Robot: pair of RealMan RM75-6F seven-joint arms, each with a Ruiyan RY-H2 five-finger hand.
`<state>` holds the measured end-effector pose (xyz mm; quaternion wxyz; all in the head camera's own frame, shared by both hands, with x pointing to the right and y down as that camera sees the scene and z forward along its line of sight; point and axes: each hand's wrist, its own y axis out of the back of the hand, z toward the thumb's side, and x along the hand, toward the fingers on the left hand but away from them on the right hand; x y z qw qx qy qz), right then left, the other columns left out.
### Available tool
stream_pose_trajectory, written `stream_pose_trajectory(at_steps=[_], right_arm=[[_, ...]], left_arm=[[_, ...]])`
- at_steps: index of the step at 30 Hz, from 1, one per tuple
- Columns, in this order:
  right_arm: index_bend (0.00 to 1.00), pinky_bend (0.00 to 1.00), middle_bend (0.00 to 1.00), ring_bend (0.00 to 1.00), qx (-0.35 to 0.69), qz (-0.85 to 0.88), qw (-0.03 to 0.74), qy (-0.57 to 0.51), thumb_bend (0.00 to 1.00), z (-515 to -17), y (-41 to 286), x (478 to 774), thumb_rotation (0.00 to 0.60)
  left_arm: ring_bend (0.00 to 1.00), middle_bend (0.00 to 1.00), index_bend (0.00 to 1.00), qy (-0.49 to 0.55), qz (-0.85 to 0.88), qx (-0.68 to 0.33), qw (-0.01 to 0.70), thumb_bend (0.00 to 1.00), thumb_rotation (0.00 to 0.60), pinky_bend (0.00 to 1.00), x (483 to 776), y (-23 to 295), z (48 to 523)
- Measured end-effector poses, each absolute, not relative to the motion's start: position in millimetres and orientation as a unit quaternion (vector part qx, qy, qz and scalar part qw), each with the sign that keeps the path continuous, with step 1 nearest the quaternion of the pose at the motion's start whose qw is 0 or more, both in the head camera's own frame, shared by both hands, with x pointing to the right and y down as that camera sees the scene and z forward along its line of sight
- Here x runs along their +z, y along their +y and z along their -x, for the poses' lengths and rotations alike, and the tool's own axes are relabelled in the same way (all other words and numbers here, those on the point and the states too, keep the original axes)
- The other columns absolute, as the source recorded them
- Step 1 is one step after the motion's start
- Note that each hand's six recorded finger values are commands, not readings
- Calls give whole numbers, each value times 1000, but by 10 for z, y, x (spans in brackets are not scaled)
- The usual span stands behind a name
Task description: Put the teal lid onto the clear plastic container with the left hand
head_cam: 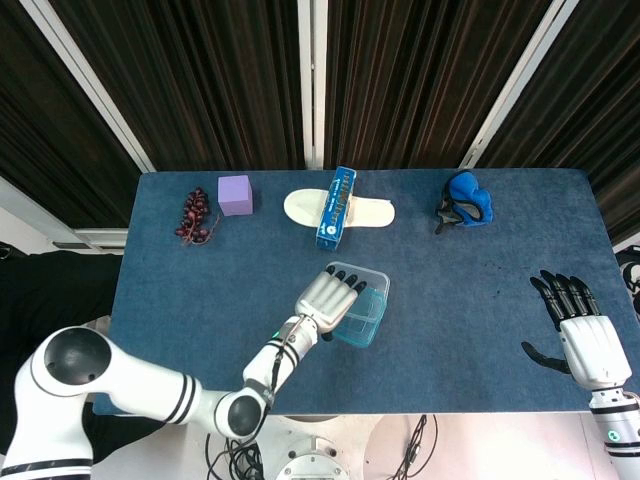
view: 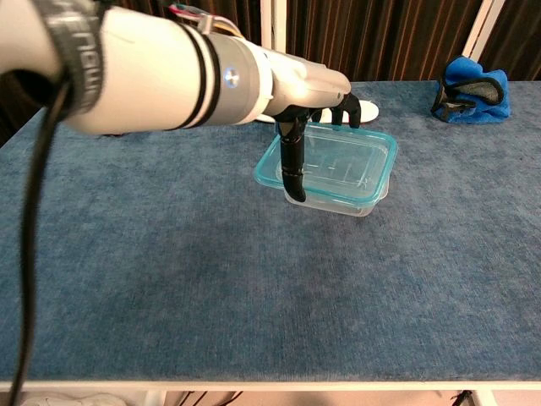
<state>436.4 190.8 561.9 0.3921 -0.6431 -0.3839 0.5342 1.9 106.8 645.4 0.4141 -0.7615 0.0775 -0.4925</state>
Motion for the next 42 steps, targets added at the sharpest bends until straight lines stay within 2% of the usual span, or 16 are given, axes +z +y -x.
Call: stream_pose_trajectory(at_steps=[5, 16, 29, 42], right_arm=[[0, 0, 36, 0, 535, 643, 391, -384, 115, -4381, 1919, 5614, 600], [0, 0, 36, 0, 535, 644, 387, -386, 115, -4402, 1934, 5633, 600], [0, 0, 36, 0, 538, 640, 383, -392, 114, -4478, 1951, 5624, 600], [0, 0, 36, 0, 541, 639, 381, -392, 115, -4480, 1948, 5635, 600]], left_arm=[[222, 333, 336, 72, 736, -526, 420, 59, 600, 190, 6517, 942, -300], [204, 320, 333, 73, 717, -562, 406, 46, 600, 182, 6585, 905, -517], [204, 317, 333, 70, 702, -596, 385, 48, 600, 169, 6797, 819, -504], [189, 311, 327, 58, 699, -595, 392, 47, 600, 158, 6803, 832, -568]])
